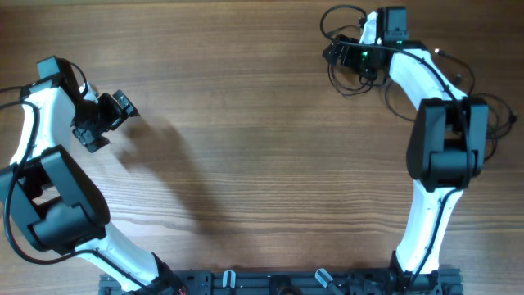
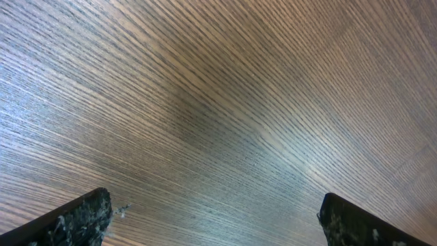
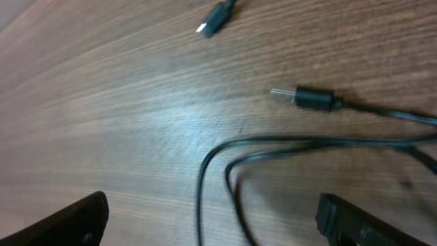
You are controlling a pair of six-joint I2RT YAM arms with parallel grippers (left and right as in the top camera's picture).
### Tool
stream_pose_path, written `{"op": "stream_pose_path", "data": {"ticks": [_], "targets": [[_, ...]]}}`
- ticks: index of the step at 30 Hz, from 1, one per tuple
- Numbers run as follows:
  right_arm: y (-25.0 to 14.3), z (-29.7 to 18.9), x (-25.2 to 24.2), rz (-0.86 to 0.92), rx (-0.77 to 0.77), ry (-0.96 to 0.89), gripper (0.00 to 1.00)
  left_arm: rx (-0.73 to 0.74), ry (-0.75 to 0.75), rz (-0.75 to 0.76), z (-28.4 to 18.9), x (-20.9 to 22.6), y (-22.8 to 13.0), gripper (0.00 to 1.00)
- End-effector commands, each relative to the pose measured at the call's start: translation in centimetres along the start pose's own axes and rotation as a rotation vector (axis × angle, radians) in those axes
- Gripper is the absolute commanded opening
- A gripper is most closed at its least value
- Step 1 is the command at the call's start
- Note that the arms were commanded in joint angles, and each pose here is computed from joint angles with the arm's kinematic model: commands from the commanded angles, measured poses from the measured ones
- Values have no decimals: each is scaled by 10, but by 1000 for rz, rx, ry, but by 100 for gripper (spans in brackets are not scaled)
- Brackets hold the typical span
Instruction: Untangle cables
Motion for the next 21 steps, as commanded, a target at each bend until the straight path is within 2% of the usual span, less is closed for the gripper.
{"op": "stream_pose_path", "data": {"ticks": [1,5,9,14,21], "targets": [[5,-34,10,-108,-13,-38,100,-30,0,3,-8,-1,3,100],[-20,-38,-13,-56,105,-216,100,-30,0,3,-8,-1,3,100],[-46,-46,-24,-52,248,-303,100,-30,0,3,-8,-1,3,100],[-65,-55,-34,-44,354,-385,100,-30,0,3,-8,-1,3,100],[-62,-53,-33,-45,335,-381,100,-30,0,3,-8,-1,3,100]]}}
Point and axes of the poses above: each gripper's point midway between its finger pads, its own z axis out along the fingers, its own x axis along the line the jaws close on, y = z × x, the point moved 6 cm from there along -z, back along the fingers, and after that the axes turned 3 degrees about -z, right-handed, at the moved point
